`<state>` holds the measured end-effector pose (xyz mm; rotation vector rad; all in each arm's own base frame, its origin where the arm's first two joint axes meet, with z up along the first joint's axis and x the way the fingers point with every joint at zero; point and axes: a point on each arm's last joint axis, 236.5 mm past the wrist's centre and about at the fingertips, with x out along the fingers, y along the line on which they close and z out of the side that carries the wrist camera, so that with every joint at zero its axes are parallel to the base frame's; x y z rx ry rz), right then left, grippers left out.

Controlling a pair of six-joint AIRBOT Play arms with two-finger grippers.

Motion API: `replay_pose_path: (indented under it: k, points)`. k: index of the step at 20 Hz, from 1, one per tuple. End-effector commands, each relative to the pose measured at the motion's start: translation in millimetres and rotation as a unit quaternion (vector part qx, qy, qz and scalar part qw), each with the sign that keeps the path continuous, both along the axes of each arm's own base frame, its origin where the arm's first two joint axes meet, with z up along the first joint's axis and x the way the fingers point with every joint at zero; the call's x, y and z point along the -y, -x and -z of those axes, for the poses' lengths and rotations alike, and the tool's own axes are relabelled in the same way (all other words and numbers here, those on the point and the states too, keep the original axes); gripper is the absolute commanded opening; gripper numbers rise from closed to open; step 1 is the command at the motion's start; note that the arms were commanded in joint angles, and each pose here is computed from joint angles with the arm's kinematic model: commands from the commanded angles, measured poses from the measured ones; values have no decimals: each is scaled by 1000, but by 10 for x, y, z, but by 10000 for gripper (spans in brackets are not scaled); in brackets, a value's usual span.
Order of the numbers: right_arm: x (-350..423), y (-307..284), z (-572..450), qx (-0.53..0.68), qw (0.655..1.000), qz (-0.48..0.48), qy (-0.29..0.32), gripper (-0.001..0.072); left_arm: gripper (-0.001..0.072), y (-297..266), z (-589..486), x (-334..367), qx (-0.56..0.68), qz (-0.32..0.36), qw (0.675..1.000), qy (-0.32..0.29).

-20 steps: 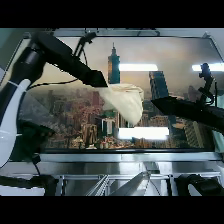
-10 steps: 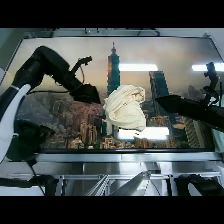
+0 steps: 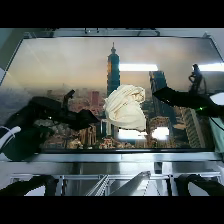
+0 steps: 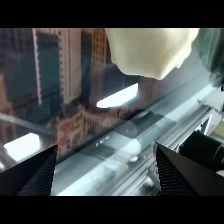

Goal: Fold the shirts.

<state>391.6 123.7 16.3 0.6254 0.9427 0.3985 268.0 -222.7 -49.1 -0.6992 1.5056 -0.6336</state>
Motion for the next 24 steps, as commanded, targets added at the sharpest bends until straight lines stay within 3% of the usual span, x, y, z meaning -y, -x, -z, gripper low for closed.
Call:
replay_pose_path:
  k: [1,4,6,11,12,13,14,15,19,22,24]
  points:
    - [-101,-301,694,-81,996,-41,-6,492,659,-122,213,250,53,-55,997,-25]
    - [-295,-533,987,-107,991,-74,-13,489,571,-391,152,503,105,-55,992,-35]
    - [-424,-620,1090,-109,990,-88,-11,416,572,-489,226,690,97,-39,994,-33]
    - [-493,-765,1118,-96,992,-85,-3,413,570,-586,516,1053,54,13,998,-24]
    - [-493,-764,1120,-96,992,-85,-3,332,568,-589,530,1106,47,23,998,-20]
    - [-498,-756,1117,-96,992,-87,-4,152,364,-584,519,1169,44,34,998,-14]
    - [-511,-737,1112,-99,991,-90,-6,16,43,-593,475,1212,43,42,998,-8]
    - [-532,-707,1078,-95,990,-102,-6,18,9,-599,386,1253,46,52,998,1]
    - [-361,-734,256,-10,992,-122,-1,17,6,-735,-484,1054,120,124,985,25]
    - [246,-694,-1289,156,986,-55,31,17,5,-833,-1584,389,214,152,965,11]
    - [590,-294,-2335,272,960,-6,69,18,5,-708,-2309,-36,272,153,950,5]
